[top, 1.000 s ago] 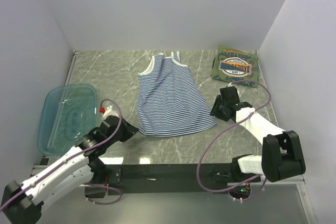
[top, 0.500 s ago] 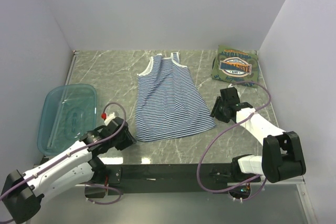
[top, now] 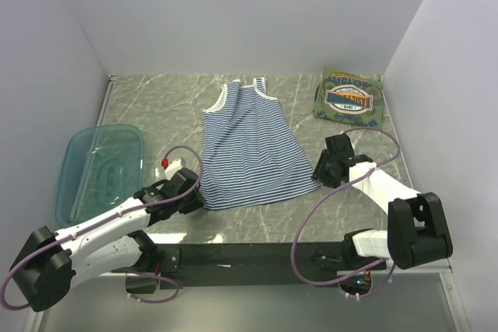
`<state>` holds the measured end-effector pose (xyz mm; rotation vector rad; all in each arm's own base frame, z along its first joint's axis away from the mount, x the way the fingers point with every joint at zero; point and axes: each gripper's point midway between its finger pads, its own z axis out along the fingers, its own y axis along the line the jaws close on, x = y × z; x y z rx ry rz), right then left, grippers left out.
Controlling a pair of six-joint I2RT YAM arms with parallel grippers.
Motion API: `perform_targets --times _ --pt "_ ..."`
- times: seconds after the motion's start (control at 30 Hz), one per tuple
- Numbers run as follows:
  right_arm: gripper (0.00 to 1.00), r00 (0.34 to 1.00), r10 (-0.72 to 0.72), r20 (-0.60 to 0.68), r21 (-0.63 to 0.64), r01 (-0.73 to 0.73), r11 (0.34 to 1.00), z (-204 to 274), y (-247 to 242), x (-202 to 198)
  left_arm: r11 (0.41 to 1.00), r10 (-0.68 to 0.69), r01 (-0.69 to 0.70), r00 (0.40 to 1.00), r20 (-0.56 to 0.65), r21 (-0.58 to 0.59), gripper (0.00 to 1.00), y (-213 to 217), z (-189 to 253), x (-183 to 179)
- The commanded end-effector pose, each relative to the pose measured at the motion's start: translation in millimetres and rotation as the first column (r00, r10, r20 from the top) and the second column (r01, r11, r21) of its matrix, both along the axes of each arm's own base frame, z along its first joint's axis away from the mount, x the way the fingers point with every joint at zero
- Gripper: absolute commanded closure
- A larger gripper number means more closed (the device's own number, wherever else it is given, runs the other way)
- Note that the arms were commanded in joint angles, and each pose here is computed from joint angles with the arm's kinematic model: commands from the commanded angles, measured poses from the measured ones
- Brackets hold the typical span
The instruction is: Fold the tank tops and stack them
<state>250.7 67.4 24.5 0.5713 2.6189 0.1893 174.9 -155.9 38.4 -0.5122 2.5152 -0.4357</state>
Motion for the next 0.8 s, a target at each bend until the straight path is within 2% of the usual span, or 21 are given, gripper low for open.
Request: perform_targets --times 0.0,0.1,0.33,0.77 --pt "0.5 1.0 -0.014 -0.009 0.005 0.014 1.0 -3 -1 0 0.999 -0.047 0.05 0.99 0.132 -0.021 0.67 -9 13 19" --pt "0.5 1.0 -0.011 -0.008 0.004 0.011 1.0 -2 -1 2 0.997 -0.071 0.076 0.985 0.159 -0.024 0.68 -13 15 22" --pt "0.5 1.0 -0.016 -0.006 0.008 0.016 1.0 0 -1 2 0.997 -0.079 0.079 0.991 0.106 0.012 0.72 -11 1 19" --pt "0.5 0.999 -0.02 -0.03 -0.003 0.02 1.0 -7 -3 -1 0.996 -0.072 0.071 0.997 0.033 0.046 0.71 -12 -15 17"
